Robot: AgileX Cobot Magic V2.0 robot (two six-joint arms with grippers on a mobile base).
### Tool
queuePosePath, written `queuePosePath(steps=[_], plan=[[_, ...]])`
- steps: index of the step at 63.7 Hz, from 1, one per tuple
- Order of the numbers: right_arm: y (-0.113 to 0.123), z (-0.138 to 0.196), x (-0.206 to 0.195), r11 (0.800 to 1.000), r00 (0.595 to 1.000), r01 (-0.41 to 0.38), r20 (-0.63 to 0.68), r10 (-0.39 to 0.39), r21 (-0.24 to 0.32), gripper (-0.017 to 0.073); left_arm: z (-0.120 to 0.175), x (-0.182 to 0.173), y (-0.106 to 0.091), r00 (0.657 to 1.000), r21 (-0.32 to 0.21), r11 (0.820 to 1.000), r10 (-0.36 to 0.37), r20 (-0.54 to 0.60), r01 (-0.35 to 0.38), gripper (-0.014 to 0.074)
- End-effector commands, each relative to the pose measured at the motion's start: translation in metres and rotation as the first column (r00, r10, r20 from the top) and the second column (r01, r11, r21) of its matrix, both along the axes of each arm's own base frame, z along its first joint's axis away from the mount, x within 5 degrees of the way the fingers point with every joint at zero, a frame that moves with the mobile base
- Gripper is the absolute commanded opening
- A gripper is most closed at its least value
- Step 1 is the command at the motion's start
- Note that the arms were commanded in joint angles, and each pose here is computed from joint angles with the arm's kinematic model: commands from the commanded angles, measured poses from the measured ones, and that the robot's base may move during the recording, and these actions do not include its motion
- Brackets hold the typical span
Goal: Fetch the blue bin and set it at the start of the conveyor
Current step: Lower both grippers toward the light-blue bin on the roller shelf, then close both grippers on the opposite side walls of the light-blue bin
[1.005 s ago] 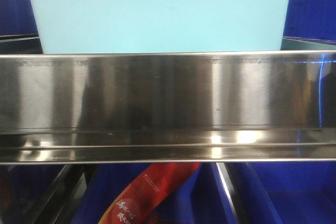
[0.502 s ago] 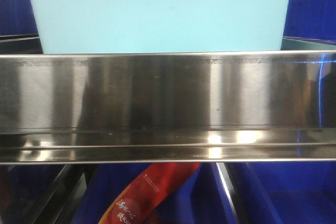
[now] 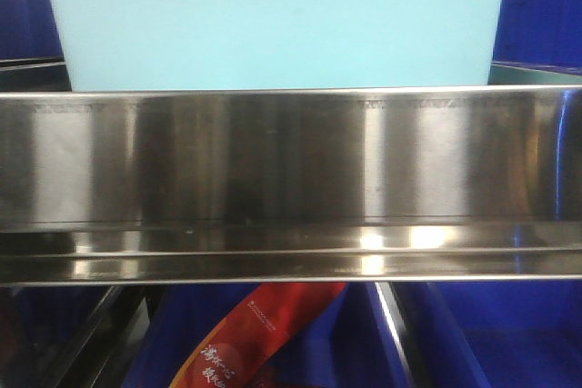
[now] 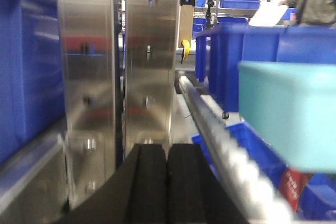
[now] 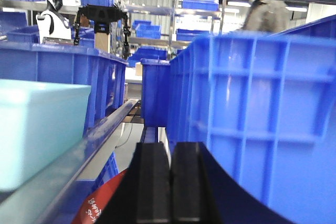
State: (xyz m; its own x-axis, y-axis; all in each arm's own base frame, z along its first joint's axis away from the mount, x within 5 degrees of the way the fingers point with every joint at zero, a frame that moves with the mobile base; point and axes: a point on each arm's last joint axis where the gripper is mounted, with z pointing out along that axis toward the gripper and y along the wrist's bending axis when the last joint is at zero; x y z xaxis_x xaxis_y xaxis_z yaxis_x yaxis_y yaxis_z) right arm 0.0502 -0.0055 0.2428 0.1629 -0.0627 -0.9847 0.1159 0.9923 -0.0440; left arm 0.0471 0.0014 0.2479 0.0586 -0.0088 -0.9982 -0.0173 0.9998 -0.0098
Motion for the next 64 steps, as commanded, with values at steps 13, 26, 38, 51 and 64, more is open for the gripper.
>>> queuePosePath(steps=[13,26,38,51,64], plan=[[0.002,0.072,-0.019,1.0,1.0,-0.003,0.005,0.003,-0.003,-0.0165,0.085,-0.028,0.001,1.0,-0.021,1.0,0.011,-0.02,-0.011,-0.0111],[0.001,0.114,-0.007,1.0,0.992,-0.004,-0.13,0.006,0.012,-0.0165,0.127,-0.006,0.002,0.982,-0.011,1.0,0.026,-0.189,-0.029,-0.0111],[-0.001,0.141,0.018,0.999,0.934,0.0,-0.357,0.014,0.037,-0.0165,0.143,0.031,0.008,0.909,0.05,0.996,0.083,-0.409,-0.068,-0.0111],[-0.003,0.158,0.04,0.999,0.917,-0.004,-0.398,0.025,0.054,-0.0165,0.143,0.057,0.008,0.885,0.067,0.995,0.09,-0.457,-0.067,-0.0111],[-0.002,0.16,0.043,0.996,0.93,-0.018,-0.365,0.047,0.083,-0.0165,0.145,0.072,0.007,0.905,0.067,0.996,0.08,-0.417,-0.057,-0.0111]])
